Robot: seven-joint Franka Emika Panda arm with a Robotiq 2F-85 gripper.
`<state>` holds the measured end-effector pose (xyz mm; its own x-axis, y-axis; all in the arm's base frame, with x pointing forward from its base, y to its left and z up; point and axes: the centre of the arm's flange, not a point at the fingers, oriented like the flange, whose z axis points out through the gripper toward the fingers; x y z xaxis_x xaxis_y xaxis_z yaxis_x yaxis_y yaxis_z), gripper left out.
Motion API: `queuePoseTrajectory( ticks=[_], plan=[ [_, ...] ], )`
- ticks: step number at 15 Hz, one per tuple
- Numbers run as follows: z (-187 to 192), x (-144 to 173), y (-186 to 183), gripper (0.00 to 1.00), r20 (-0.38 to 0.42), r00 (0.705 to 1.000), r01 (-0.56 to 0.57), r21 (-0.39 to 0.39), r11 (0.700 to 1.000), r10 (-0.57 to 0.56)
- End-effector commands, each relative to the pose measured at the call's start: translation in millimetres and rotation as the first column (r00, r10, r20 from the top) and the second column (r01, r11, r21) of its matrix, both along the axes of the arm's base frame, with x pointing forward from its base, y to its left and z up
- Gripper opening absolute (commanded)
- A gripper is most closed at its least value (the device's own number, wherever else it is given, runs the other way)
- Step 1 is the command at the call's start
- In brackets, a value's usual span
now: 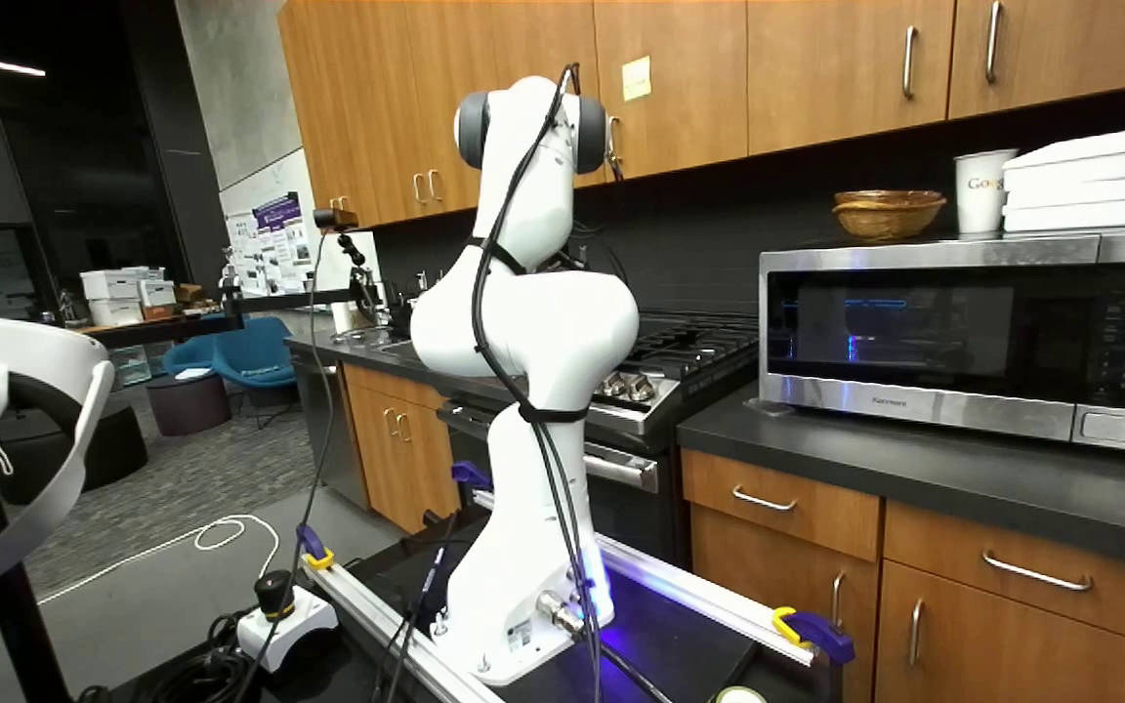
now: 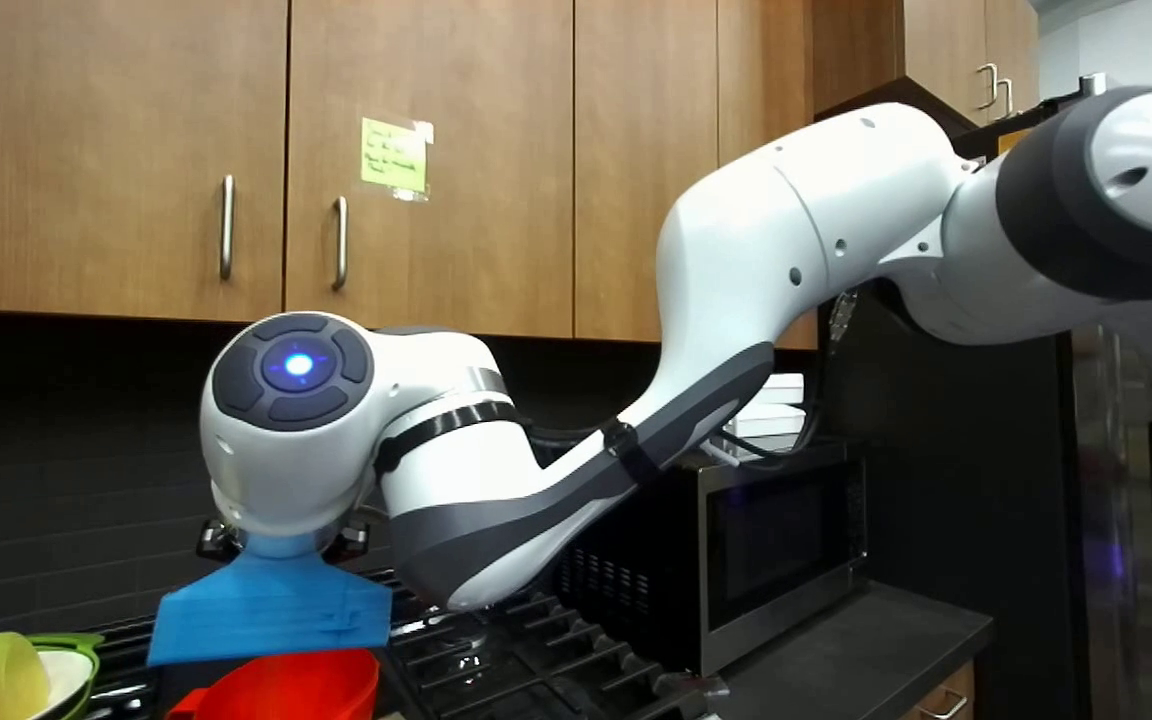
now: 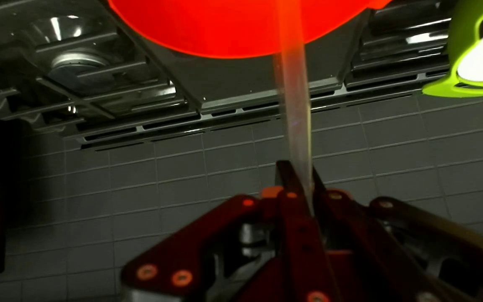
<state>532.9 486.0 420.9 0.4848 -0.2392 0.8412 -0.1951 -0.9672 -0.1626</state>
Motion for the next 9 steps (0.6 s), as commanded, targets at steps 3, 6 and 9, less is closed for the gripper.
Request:
queuePoseTrajectory(
  ticks=[3,6,9],
  plan=[
    [14,15,-12,0.01,0.058,0.998,0.035,-0.024,0.999,-0.033],
    [17,20,-25,0.01,0.077,0.995,0.061,-0.033,0.998,-0.058],
    [18,22,-39,0.01,0.087,0.992,0.091,-0.045,0.995,-0.086]
  ],
)
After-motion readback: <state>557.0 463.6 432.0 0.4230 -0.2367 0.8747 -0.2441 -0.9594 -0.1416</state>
